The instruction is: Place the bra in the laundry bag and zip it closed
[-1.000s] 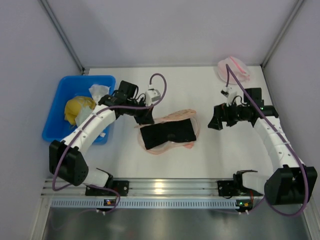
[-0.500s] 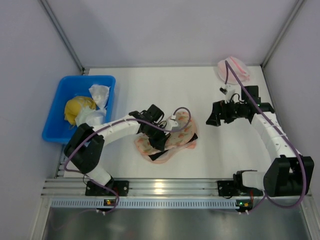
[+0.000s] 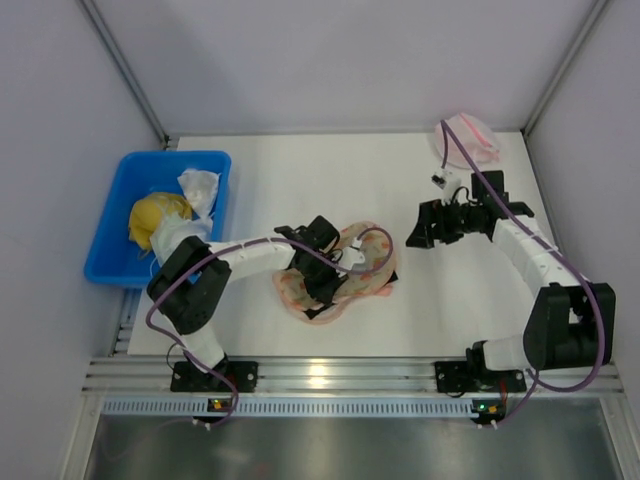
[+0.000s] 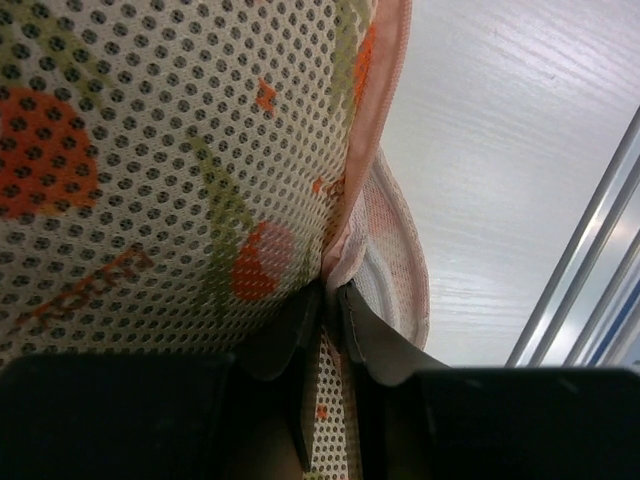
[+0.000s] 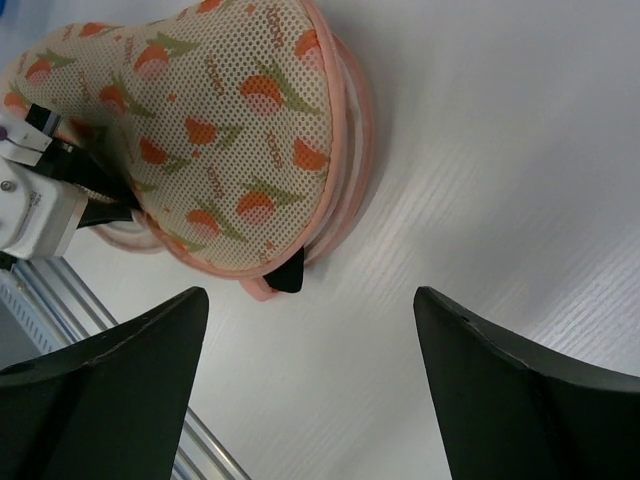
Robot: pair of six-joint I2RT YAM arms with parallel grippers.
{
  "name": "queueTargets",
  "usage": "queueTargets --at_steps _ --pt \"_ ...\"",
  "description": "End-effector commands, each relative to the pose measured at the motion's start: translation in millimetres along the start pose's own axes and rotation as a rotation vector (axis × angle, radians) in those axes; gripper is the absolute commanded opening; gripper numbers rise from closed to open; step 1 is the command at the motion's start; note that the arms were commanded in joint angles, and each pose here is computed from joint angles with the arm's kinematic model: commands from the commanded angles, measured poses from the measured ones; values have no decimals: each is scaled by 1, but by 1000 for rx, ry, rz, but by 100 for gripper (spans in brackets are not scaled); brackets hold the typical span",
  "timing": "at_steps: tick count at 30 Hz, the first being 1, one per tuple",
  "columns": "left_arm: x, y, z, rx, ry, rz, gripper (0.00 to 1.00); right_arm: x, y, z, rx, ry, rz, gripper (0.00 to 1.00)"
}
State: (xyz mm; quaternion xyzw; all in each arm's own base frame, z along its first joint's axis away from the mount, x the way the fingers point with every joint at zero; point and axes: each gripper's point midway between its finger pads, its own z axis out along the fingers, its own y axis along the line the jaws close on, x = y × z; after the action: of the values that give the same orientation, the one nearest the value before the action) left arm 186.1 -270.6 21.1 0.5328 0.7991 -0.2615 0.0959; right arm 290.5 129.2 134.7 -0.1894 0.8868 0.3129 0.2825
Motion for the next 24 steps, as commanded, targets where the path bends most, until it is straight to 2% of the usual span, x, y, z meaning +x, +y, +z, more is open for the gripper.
queueTargets --at_steps 1,5,11,15,20,24 --pt "16 41 -1 -176 78 173 20 -29 3 0 -12 -65 -54 84" --pt "22 55 -9 -227 126 324 20 -35 5 -1 -17 -76 -60 83" --pt "32 51 -12 -169 156 500 20 -48 19 0 -77 -124 -21 81" --pt "23 52 -15 -169 135 553 22 -50 32 6 -118 -134 8 79" --pt "2 37 -22 -127 38 585 23 -43 48 22 -151 -93 -22 76" --pt "2 30 -30 -123 13 683 23 -43 53 35 -147 -52 -72 78"
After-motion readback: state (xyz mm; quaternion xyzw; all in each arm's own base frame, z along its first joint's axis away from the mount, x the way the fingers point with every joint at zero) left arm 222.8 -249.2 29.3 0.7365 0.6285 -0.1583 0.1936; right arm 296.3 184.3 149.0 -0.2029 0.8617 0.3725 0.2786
